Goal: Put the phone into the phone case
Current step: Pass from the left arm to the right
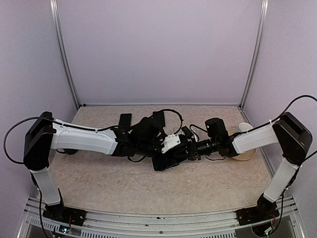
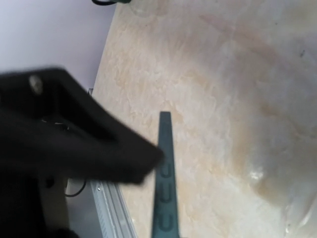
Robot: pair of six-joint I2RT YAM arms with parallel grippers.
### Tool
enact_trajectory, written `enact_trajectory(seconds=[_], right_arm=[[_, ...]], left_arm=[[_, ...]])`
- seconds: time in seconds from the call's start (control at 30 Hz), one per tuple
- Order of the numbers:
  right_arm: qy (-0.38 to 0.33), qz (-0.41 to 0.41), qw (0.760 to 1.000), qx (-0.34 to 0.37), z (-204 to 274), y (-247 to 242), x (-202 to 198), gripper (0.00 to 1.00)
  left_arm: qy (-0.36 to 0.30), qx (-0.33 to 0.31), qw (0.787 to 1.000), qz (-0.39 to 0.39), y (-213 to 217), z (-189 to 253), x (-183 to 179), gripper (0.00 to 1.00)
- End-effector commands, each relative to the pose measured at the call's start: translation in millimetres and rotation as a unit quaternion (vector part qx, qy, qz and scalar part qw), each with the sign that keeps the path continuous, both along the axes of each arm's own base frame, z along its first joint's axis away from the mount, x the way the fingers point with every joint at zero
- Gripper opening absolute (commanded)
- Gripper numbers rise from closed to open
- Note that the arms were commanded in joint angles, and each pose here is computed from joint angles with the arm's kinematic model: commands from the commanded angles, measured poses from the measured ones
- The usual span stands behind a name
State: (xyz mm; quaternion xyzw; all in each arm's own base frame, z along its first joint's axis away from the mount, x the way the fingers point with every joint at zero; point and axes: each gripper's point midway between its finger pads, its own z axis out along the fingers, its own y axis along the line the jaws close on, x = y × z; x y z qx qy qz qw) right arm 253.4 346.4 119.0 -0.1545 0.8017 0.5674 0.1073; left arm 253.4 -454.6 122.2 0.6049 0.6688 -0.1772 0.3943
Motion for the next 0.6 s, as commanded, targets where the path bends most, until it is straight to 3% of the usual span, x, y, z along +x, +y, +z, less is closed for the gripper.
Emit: enact_trajectory(seconds=[0.0, 0.13, 0.3, 0.5, 0.57], right_arm=[[-0.069, 0.037, 0.996, 0.037, 33, 5, -7, 0.0], [-0.087, 0.038, 0.995, 0.039, 40, 1, -8, 0.0], [-0.116, 0.028, 0.992, 0.028, 48, -9, -4, 0.0], [-0.14, 0.01, 0.99, 0.013, 56, -23, 1, 0.0], [-0.147, 0.005, 0.989, 0.01, 59, -27, 3, 0.0]], left_arm=[[-0.008, -0.052, 0.998, 0.015, 4, 35, -1, 0.92], [-0.012, -0.079, 0.996, 0.038, 11, 51, 0, 0.99], [-0.023, -0.117, 0.99, 0.081, 22, 80, 7, 0.99], [-0.065, -0.214, 0.956, 0.189, 58, 141, 25, 0.99], [-0.071, -0.221, 0.956, 0.181, 63, 152, 19, 0.99]])
